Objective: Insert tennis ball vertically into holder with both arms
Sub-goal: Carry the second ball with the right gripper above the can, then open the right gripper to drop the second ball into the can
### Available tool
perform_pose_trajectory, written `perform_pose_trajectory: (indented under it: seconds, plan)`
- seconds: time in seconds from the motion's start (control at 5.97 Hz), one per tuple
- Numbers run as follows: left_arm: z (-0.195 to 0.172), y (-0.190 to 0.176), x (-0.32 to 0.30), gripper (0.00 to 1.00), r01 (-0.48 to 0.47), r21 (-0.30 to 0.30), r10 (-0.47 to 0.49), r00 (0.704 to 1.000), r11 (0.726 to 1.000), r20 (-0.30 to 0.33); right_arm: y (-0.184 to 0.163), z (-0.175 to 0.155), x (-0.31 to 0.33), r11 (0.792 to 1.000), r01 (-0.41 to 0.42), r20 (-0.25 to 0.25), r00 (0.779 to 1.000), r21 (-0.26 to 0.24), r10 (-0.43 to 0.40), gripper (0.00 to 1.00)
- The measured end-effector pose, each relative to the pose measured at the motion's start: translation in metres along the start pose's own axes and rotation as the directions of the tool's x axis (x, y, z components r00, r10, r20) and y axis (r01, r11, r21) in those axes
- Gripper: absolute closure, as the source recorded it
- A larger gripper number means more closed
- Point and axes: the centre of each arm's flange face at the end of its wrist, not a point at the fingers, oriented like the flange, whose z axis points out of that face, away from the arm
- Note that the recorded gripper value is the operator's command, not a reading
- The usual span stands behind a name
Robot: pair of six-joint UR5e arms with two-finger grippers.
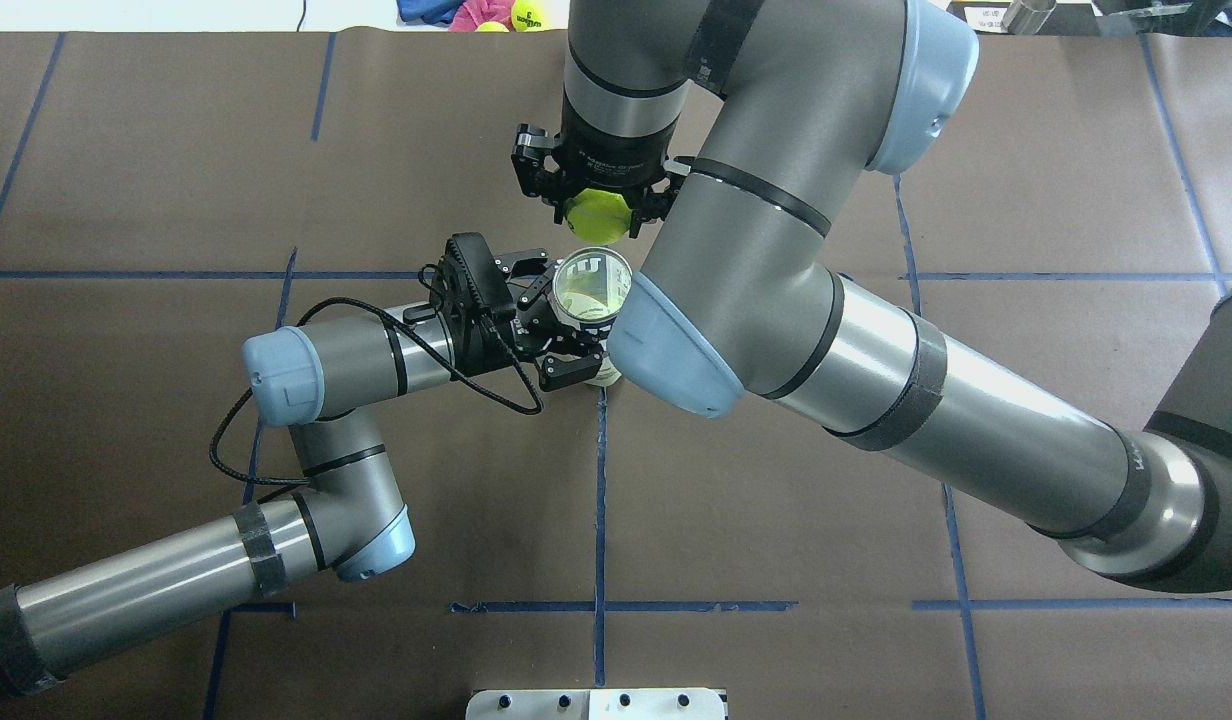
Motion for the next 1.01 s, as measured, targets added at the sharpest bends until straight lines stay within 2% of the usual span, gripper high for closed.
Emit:
perform_pose_trajectory:
  seconds: [0.34,0.5,0.67,1.01]
  plan:
    - [-0.001,0.0,-0.002,0.17,-0.003,-0.001,0.003,1.0,1.0,0.003,0.01,0.007,-0.002,1.0,0.008,-0.006,1.0,-0.017,-0.008,0.5]
    - [-0.001,0.0,-0.002,0.17,-0.004,-0.001,0.004,1.0,1.0,0.004,0.013,0.012,-0.001,1.0,0.011,-0.012,1.0,-0.022,-0.011,0.16]
    - [-0.001,0.0,-0.003,0.17,-0.004,-0.001,0.004,1.0,1.0,0.004,0.015,0.014,-0.001,1.0,0.012,-0.015,1.0,-0.026,-0.012,0.0]
    - [-0.001,0.0,-0.003,0.17,-0.005,-0.001,0.005,1.0,1.0,0.005,0.016,0.014,-0.002,1.0,0.014,-0.015,1.0,-0.027,-0.014,0.0]
